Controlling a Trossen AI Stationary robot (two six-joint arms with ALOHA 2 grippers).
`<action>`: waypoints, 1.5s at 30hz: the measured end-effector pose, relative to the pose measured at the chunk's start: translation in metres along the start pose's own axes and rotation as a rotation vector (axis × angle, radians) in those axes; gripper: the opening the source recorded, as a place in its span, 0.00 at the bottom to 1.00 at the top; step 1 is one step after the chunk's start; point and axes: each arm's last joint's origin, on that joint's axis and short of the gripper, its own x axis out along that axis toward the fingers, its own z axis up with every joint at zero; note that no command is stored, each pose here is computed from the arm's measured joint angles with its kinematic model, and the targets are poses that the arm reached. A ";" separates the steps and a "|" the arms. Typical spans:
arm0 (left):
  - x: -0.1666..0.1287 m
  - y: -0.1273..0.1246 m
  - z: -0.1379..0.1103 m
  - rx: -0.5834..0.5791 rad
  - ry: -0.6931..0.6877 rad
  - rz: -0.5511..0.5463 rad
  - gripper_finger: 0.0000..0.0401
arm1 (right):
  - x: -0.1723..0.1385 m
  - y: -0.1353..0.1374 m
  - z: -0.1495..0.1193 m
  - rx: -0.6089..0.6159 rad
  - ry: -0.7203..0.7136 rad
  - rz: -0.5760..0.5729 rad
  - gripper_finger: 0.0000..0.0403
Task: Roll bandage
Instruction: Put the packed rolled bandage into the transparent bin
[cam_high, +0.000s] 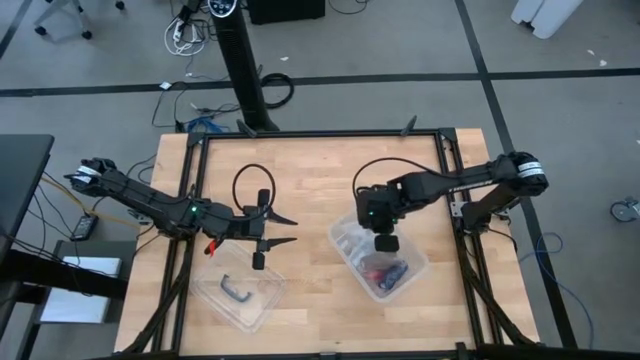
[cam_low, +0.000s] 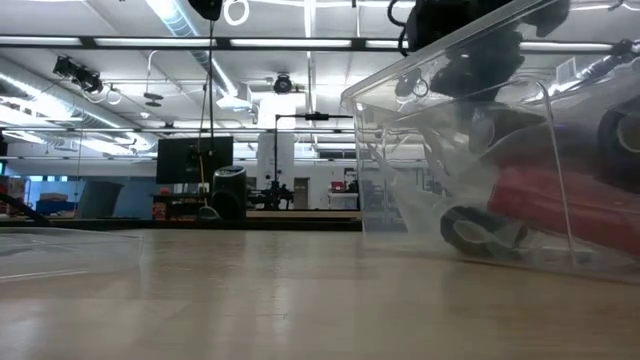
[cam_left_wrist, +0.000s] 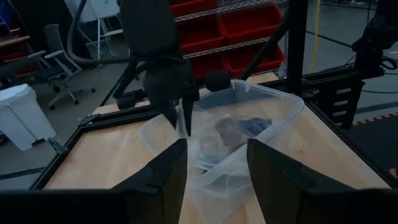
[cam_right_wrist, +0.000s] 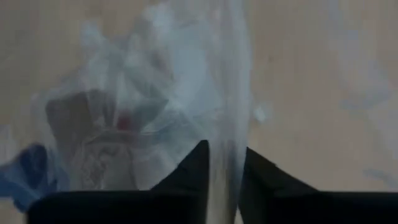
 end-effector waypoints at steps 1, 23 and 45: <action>0.000 0.000 0.000 0.000 -0.001 0.000 0.42 | -0.003 0.001 0.002 0.002 -0.015 -0.012 0.17; 0.000 0.000 -0.001 -0.011 0.013 -0.001 0.42 | -0.013 0.095 -0.012 -0.146 -0.127 0.003 0.65; 0.000 0.000 -0.001 -0.013 0.009 -0.001 0.42 | 0.041 0.072 -0.024 -0.121 -0.118 0.112 0.43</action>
